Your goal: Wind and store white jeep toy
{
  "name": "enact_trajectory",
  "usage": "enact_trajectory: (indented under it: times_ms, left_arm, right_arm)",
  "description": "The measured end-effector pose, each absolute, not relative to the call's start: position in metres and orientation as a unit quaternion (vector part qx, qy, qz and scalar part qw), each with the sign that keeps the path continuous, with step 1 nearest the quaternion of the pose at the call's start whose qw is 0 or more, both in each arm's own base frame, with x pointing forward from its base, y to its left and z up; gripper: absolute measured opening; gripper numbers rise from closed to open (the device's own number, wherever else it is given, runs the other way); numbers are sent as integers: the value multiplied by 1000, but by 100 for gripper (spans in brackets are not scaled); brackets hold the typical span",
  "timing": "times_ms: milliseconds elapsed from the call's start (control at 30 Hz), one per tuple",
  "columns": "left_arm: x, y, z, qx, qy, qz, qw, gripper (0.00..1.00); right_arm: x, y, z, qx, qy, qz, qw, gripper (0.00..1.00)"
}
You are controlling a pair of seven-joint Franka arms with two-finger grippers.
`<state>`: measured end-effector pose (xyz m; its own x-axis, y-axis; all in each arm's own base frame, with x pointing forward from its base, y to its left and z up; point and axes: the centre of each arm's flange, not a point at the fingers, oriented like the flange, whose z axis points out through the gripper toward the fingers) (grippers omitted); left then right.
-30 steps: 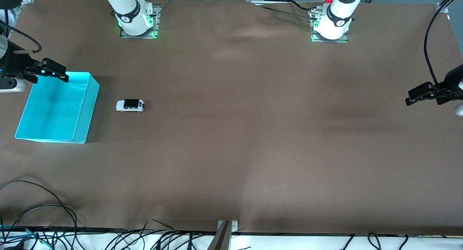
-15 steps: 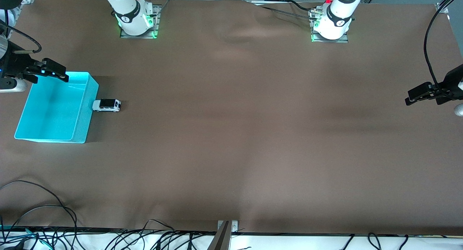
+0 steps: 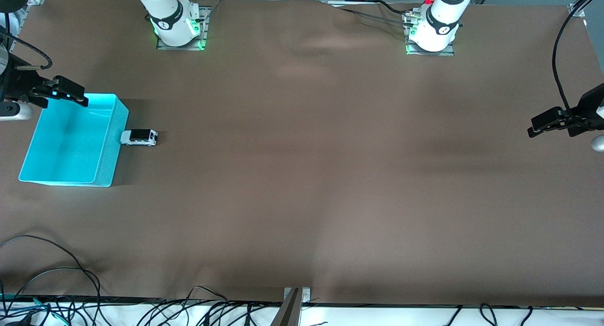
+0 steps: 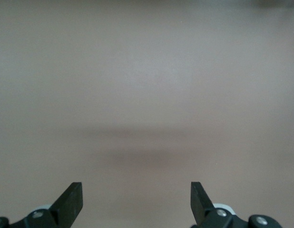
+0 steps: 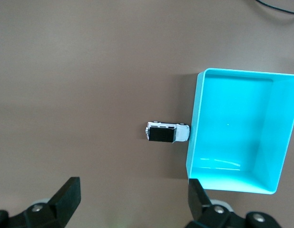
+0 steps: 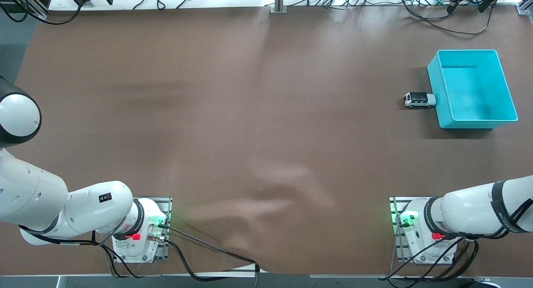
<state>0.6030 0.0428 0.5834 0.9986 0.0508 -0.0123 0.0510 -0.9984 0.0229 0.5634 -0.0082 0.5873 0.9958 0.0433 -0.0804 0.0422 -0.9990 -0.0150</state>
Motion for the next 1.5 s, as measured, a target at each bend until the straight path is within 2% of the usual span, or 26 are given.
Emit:
enact_trajectory:
  times_ms: [668, 1502]
  left_arm:
    - [603, 48, 586, 999, 30, -3, 11, 100]
    - [593, 16, 607, 999, 22, 7, 28, 100]
  right_arm:
    - [568, -9, 561, -998, -20, 57, 6, 100]
    - [529, -11, 410, -999, -17, 44, 7, 100]
